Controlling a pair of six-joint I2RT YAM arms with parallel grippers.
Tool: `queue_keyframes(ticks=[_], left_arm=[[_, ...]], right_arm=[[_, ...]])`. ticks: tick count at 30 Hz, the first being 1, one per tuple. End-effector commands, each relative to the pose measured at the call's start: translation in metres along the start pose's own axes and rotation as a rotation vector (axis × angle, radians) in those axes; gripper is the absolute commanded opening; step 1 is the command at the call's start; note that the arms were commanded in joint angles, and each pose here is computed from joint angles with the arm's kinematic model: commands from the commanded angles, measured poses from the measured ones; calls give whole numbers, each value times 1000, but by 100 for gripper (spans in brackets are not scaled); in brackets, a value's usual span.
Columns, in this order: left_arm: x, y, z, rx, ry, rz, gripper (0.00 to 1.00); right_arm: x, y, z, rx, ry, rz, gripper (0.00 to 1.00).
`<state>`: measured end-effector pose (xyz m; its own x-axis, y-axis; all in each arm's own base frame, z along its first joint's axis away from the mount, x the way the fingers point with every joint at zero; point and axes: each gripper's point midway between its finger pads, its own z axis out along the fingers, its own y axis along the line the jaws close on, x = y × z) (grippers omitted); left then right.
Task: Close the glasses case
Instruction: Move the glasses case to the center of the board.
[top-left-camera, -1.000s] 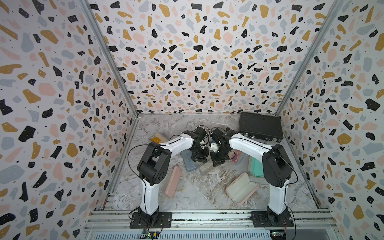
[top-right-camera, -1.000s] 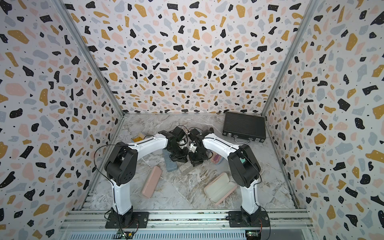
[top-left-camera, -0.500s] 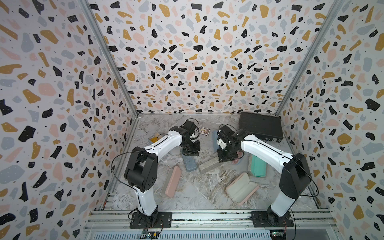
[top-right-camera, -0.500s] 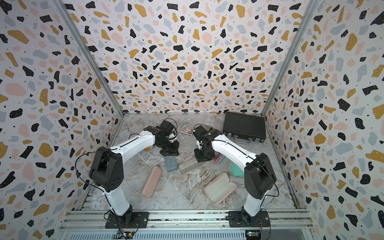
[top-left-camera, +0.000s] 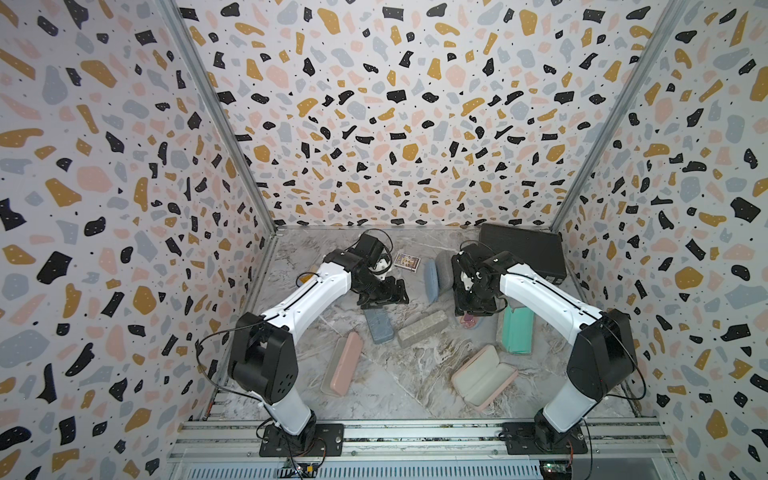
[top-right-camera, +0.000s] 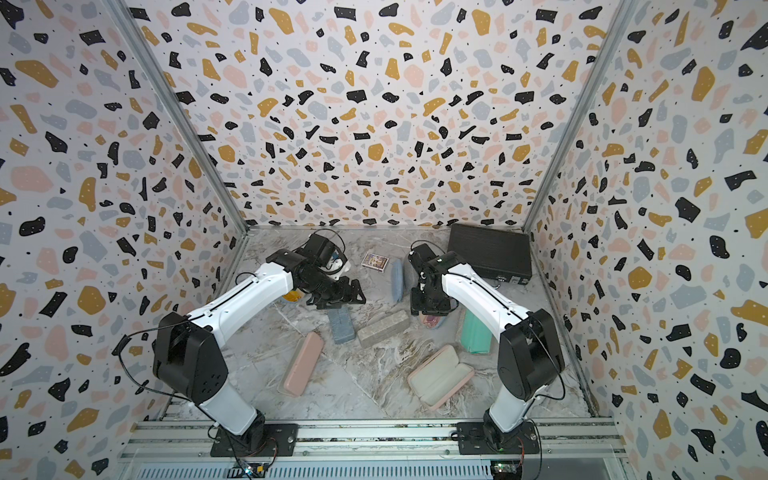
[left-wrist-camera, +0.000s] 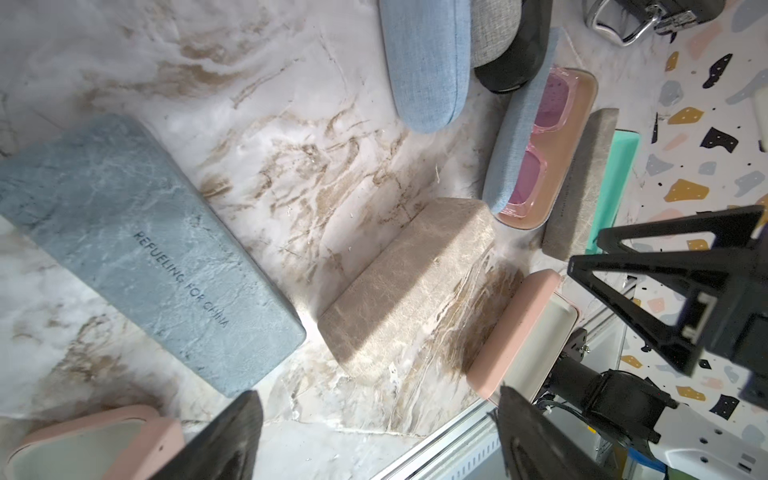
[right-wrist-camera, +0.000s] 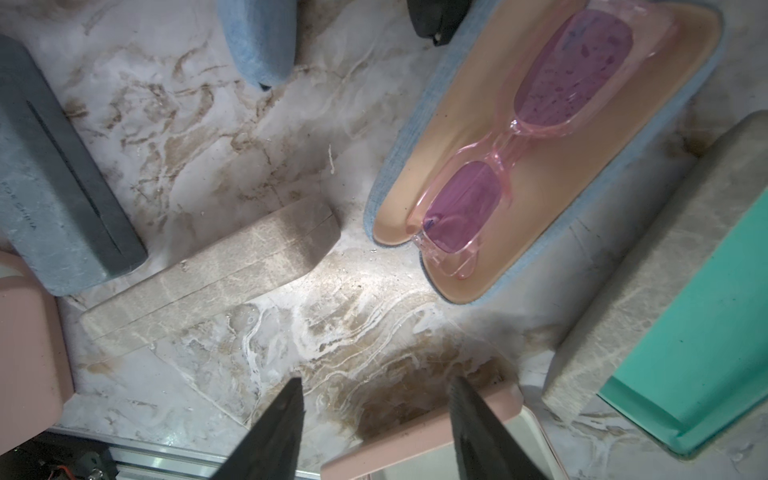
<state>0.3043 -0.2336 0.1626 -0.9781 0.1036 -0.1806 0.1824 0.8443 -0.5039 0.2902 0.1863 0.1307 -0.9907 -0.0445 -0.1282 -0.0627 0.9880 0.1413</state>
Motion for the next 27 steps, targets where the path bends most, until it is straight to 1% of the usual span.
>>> queue_keyframes(ticks=[1, 3, 6, 9, 10, 14, 18, 21, 27], left_arm=[[18, -3, -1, 0, 46, 112, 89], [26, -6, 5, -41, 84, 189, 89], [34, -4, 16, -141, 144, 296, 91], [32, 4, 26, -201, 164, 346, 98], [32, 4, 28, -201, 169, 359, 100], [30, -7, 30, -164, 175, 420, 99], [28, -14, 40, -197, 192, 474, 99], [24, -19, 52, -210, 214, 490, 99], [27, -35, 70, -171, 249, 517, 99]], right_arm=[[1, -23, 5, 73, 31, 74, 59], [-2, -29, 9, 77, 42, 98, 58], [-5, -32, 10, 76, 38, 109, 58], [-9, -36, 5, 67, 19, 120, 58], [-9, -37, 3, 61, 17, 125, 58], [-9, -43, -3, 39, 5, 129, 58], [-6, -48, -1, 21, 9, 139, 58], [-4, -49, 2, 5, 15, 145, 58], [1, -54, 6, -2, 22, 145, 58]])
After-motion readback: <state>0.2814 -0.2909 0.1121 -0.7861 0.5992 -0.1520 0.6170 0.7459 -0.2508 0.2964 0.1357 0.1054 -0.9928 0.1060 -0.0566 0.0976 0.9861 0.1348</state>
